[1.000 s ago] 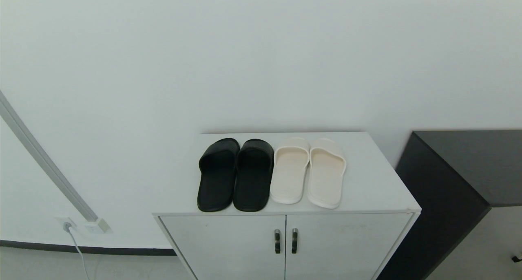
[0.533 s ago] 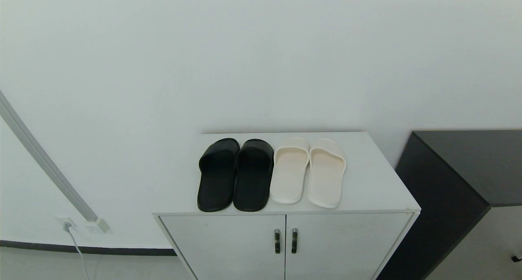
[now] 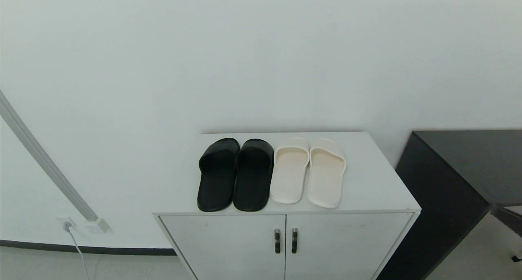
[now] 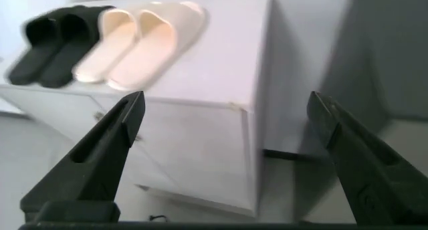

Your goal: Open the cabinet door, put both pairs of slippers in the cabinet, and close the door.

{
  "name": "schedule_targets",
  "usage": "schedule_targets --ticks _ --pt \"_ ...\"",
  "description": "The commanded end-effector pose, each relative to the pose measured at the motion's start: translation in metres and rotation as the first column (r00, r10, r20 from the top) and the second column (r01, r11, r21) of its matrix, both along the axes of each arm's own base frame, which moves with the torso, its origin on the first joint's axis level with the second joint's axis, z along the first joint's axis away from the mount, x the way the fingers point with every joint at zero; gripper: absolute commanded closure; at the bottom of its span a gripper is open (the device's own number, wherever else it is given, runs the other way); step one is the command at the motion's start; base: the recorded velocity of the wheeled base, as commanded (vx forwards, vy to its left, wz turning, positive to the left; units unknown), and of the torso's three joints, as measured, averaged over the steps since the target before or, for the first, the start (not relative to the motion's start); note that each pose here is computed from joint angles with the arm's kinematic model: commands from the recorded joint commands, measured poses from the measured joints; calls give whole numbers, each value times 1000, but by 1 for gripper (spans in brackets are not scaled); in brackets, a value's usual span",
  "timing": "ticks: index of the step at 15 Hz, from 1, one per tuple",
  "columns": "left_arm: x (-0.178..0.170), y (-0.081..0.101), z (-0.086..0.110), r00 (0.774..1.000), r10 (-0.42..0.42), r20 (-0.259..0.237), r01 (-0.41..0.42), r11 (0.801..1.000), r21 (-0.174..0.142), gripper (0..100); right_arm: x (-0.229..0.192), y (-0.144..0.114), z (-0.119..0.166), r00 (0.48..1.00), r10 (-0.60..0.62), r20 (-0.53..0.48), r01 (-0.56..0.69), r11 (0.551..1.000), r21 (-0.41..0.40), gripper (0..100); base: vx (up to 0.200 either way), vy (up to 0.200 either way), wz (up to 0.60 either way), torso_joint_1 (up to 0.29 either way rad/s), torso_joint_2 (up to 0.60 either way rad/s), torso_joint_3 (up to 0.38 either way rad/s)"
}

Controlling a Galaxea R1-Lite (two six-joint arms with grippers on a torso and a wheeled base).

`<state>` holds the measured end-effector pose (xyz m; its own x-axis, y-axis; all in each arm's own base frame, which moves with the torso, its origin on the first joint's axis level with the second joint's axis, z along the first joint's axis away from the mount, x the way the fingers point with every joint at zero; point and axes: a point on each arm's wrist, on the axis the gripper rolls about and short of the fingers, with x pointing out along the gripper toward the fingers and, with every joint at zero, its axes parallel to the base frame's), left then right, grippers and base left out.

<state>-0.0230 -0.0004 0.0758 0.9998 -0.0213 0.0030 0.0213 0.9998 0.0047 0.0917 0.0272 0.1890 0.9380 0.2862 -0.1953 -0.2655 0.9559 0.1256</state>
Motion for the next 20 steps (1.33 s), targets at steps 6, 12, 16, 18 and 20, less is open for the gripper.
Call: schedule_targets --ticks 6,12,16,18,20 --pt "0 0 0 1000 -2 0 2 1000 1 100 71 105 28 990 111 -85 -108 993 38 0 0 0 0 0 0 0" --pt "0 0 0 1000 -2 -1 2 1000 1 100 107 190 2 998 15 -60 -14 1000 17 0 0 0 0 0 0 0" --pt "0 0 0 1000 -2 -1 2 1000 1 100 144 228 -17 991 -128 -36 127 992 -18 0 0 0 0 0 0 0" --pt "0 0 0 1000 -3 -1 3 1000 1 100 161 245 -21 980 -199 -11 198 980 -17 0 0 0 0 0 0 0" --pt "0 0 0 1000 -2 -1 2 1000 1 100 174 257 -30 973 -231 -6 230 973 -24 0 0 0 0 0 0 0"
